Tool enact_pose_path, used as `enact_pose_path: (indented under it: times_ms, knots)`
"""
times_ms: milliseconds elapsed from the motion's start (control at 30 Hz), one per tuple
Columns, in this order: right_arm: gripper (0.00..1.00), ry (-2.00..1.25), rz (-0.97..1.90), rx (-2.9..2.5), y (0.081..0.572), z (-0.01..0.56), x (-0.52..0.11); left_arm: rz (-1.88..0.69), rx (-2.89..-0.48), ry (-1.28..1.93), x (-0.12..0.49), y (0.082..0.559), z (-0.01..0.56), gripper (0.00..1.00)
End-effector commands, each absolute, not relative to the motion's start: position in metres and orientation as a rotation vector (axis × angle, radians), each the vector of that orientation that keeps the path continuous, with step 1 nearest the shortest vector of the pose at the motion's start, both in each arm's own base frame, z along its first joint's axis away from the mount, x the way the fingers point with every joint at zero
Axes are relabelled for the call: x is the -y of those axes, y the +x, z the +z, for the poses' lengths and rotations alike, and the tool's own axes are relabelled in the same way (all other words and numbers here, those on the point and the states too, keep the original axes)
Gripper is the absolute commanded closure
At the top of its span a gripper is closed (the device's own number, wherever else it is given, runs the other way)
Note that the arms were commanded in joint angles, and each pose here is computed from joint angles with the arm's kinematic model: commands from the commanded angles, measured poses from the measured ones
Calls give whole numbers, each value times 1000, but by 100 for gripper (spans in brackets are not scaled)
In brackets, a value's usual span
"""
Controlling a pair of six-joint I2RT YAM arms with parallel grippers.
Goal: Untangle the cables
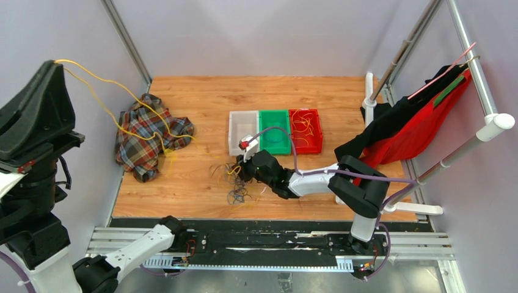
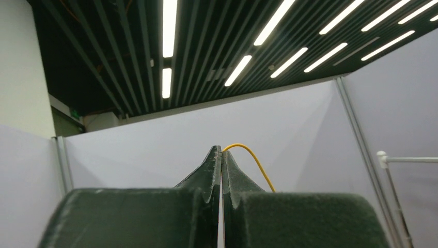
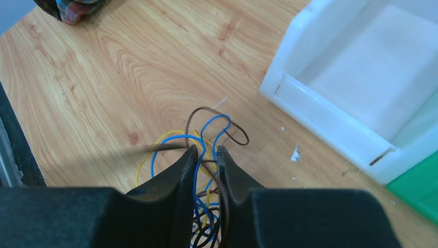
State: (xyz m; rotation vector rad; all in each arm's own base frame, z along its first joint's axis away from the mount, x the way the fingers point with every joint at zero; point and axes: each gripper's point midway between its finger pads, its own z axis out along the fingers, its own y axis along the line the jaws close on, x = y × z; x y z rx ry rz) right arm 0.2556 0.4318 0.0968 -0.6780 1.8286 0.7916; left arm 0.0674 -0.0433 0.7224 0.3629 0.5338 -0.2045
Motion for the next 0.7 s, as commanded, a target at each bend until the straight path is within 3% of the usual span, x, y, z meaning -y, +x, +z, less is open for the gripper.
enact_pose_path:
  times_ms: [0,133,233,333,667]
  knots:
    - [83,-629,788,-1820,254,97,-427,-80,-447,275,22,63,752,99]
    - [89,-605,808,-1819,253,96,-426,-20,-424,251,14,62,766,99]
    - [67,-615,807,-1811,255,112,-430,-17,-443,315,27,70,763,99]
    - [56,-608,771,-1785,260,129,-425,-7,-440,282,25,76,767,99]
    - [53,-617,734,-1792,256,122,-411,271,-402,-61,-38,90,805,99]
